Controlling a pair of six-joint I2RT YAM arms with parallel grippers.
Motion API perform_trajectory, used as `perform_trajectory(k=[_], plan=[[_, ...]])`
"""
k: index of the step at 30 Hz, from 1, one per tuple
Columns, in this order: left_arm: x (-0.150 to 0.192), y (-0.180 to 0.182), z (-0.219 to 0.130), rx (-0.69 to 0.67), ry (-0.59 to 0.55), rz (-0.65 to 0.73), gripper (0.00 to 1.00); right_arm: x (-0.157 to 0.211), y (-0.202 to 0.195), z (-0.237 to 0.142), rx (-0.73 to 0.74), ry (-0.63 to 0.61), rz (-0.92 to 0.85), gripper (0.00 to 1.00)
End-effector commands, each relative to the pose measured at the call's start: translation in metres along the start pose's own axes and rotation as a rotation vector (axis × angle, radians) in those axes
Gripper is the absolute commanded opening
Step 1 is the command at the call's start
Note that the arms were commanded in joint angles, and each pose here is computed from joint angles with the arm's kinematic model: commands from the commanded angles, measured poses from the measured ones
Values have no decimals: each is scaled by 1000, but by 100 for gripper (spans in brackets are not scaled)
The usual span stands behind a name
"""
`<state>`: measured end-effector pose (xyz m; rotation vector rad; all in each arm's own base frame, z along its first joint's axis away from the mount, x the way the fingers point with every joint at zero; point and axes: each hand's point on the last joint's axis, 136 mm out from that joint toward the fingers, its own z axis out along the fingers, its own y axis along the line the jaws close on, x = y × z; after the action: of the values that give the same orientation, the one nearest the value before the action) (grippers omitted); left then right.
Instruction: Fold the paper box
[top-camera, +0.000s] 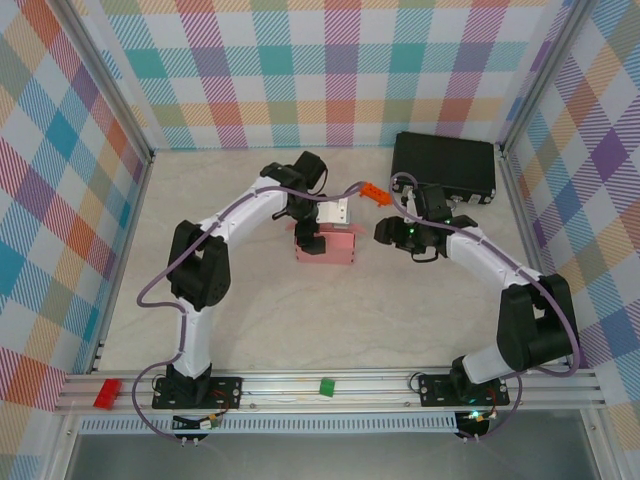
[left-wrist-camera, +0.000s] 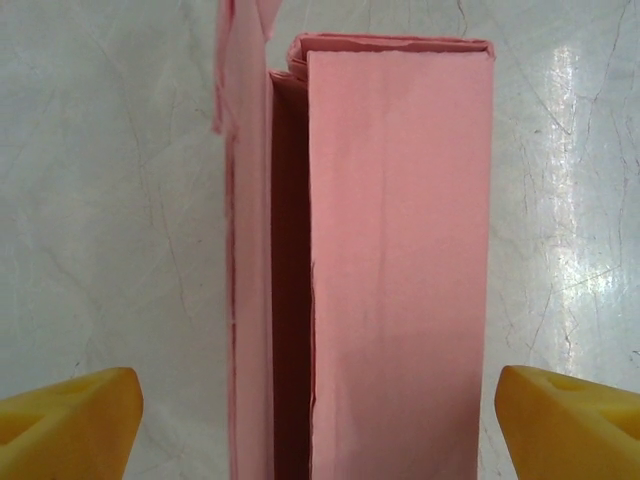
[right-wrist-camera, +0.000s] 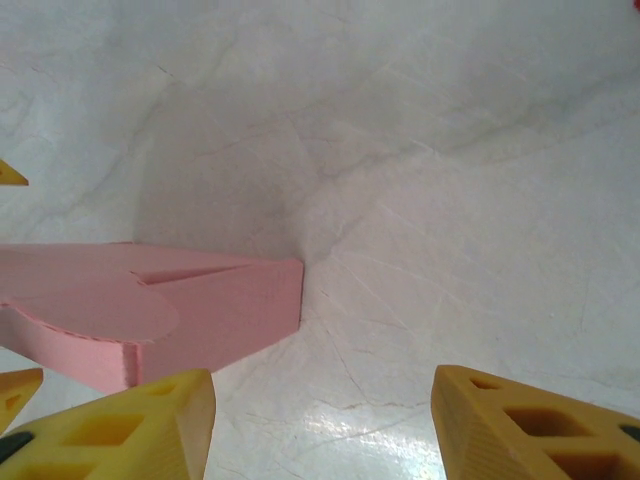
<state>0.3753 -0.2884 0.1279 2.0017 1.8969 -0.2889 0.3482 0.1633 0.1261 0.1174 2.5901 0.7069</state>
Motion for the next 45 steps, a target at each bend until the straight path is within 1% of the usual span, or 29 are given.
perform_trajectory(k=[1,4,6,8,9,13,15,20,25,31,36,40,42,43,44,45], plan=[[-13,5,-44,-77,-37,-25,91,-8,4,-4,-4,-4,-39,60],[-15,7,-58,-112,-59,-75,91,-13,12,-7,-34,-8,-65,60],[-17,11,-67,-149,-99,-110,91,-15,17,-9,-53,-8,-84,60],[-16,6,-71,-147,-139,-110,94,-17,21,-10,-69,-4,-96,60],[-14,5,-71,-152,-139,-99,95,-18,23,-10,-73,-4,-98,60],[-3,-11,-60,-99,-106,-43,97,-18,23,-8,-79,0,-94,60],[0,-10,-53,-89,-98,-35,100,-17,23,-7,-83,1,-92,60],[-2,-7,-38,-62,-92,-27,100,-11,20,-6,-82,6,-80,61],[1,-5,-18,-47,-58,-9,100,-6,14,-6,-62,8,-75,61],[2,-5,-1,-67,-27,15,100,-3,11,-7,-53,9,-70,61],[6,-8,7,-75,-8,11,91,-4,16,-6,-76,14,-70,61],[7,-10,9,-75,-3,0,88,-5,22,-6,-111,17,-73,61],[6,-11,10,-76,-4,-5,83,-4,24,-4,-128,25,-69,60],[6,-11,10,-75,-6,-5,78,-3,26,-4,-138,29,-70,60],[6,-11,10,-76,-7,-8,70,-1,28,-2,-154,39,-67,59],[6,-11,11,-77,-7,-11,60,0,31,-1,-176,47,-70,58]])
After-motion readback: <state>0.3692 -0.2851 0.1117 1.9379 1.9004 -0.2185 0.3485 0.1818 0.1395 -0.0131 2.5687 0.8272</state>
